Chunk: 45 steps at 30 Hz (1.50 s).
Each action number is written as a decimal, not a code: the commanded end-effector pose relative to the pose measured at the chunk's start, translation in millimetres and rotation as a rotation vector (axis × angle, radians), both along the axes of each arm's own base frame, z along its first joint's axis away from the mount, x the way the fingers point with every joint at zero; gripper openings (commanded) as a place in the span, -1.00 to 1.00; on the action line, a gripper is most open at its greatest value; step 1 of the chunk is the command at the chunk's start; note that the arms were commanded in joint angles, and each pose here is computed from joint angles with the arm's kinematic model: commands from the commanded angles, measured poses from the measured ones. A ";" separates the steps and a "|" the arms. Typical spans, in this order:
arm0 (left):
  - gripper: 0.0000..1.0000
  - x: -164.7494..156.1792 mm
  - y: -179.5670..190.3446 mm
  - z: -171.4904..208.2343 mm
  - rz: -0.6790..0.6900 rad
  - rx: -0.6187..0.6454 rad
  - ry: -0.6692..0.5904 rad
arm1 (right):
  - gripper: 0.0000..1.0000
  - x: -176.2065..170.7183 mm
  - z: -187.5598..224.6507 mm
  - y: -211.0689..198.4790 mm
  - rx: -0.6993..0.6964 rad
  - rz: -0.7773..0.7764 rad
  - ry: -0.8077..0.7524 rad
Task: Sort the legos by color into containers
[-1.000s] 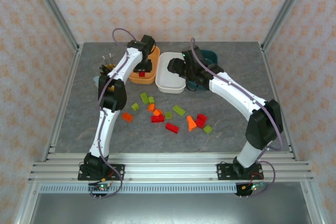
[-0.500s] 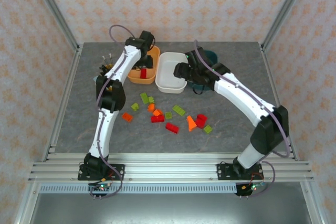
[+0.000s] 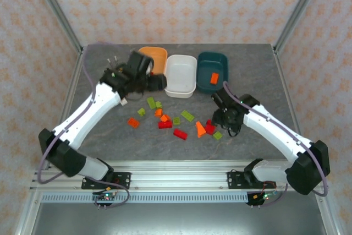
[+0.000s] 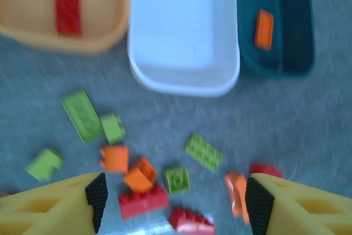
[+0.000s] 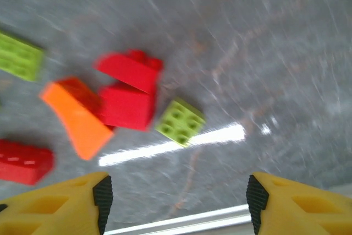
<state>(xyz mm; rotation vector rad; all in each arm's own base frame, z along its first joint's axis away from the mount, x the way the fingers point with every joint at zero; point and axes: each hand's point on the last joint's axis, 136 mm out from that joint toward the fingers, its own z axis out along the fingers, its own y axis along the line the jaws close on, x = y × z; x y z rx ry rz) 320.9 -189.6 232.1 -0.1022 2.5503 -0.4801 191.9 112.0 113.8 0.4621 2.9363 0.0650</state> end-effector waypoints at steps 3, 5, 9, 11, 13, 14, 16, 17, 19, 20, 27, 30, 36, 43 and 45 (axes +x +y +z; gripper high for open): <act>0.42 -65.2 -14.7 -58.0 -0.059 -0.051 0.067 | 0.40 -14.2 -41.5 6.2 0.054 -0.081 0.086; 0.42 -82.2 -9.1 -73.3 -0.056 -0.055 0.084 | 0.38 -13.4 -56.6 13.1 0.089 -0.091 0.091; 0.42 -97.7 3.1 -87.6 -0.049 -0.046 0.086 | 0.37 -7.4 -73.2 13.3 0.078 -0.073 0.071; 0.42 -99.2 5.9 -86.3 -0.058 -0.034 0.077 | 0.40 -6.3 -78.7 12.2 0.059 -0.053 0.078; 0.42 -99.1 7.2 -83.9 -0.065 -0.022 0.072 | 0.43 -5.0 -83.6 12.0 0.046 -0.033 0.082; 0.42 -99.1 7.2 -83.9 -0.067 -0.019 0.072 | 0.43 -5.0 -85.6 12.1 0.045 -0.027 0.084; 0.42 -98.6 6.4 -83.1 -0.070 -0.021 0.069 | 0.44 -3.3 -89.0 13.0 0.041 -0.018 0.086; 0.42 -98.2 6.2 -82.5 -0.069 -0.023 0.067 | 0.45 -2.4 -90.0 13.9 0.043 -0.016 0.085; 0.42 -97.8 5.5 -82.0 -0.068 -0.028 0.066 | 0.45 -0.1 -91.8 13.1 0.033 -0.018 0.085; 0.42 -97.7 5.3 -81.6 -0.066 -0.031 0.065 | 0.44 1.3 -92.8 12.0 0.026 -0.021 0.086; 0.42 -97.6 6.2 -77.4 -0.050 -0.048 0.057 | 0.28 12.3 -97.8 9.6 0.017 -0.050 0.083; 0.42 -98.8 3.8 -77.6 -0.062 -0.059 0.058 | 0.19 11.8 -102.2 9.9 0.019 -0.061 0.088; 0.42 -103.5 -1.9 -79.7 -0.096 -0.087 0.065 | -0.11 10.8 -103.6 7.9 0.016 -0.081 0.084; 0.42 -104.5 -12.1 -79.1 -0.125 -0.136 0.067 | -0.36 13.0 -88.7 3.8 0.009 -0.067 0.042; 0.42 -101.0 -14.1 -73.0 -0.109 -0.154 0.059 | -0.38 13.8 -76.3 1.2 0.002 -0.054 0.017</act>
